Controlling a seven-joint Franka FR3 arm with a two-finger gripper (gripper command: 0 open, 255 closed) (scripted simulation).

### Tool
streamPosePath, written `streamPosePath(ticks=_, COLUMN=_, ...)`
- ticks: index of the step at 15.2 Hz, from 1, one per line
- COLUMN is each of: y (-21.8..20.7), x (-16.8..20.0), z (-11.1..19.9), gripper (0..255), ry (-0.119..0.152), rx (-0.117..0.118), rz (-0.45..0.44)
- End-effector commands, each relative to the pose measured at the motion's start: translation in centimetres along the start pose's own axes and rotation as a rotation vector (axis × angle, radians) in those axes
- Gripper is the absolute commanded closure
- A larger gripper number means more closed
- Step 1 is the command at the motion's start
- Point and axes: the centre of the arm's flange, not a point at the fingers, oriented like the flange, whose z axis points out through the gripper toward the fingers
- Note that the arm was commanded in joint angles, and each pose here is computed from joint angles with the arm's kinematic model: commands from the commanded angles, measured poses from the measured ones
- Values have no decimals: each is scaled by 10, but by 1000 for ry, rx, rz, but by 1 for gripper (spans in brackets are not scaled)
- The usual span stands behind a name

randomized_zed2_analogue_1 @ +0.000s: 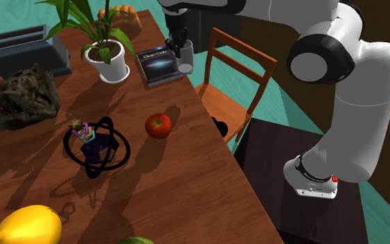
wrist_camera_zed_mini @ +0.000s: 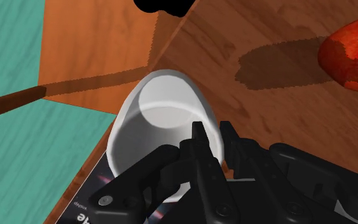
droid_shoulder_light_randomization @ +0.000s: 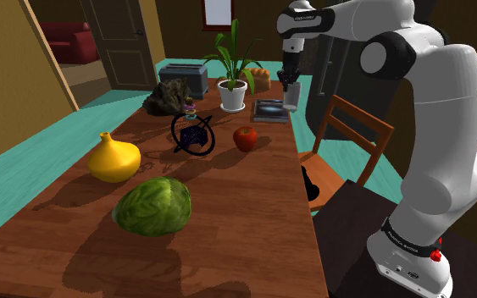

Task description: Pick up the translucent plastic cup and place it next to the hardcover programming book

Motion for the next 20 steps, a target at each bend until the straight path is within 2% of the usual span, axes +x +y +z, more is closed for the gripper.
streamPosePath(ticks=1, y=2, x=-1, z=11, gripper=255, ry=1, rx=0, rz=0)
streamPosePath(ticks=18, y=7, x=5, z=102, gripper=255, ry=1, rx=0, rz=0)
streamPosePath(ticks=20, y=7, x=5, z=102, gripper=255, ry=1, rx=0, rz=0)
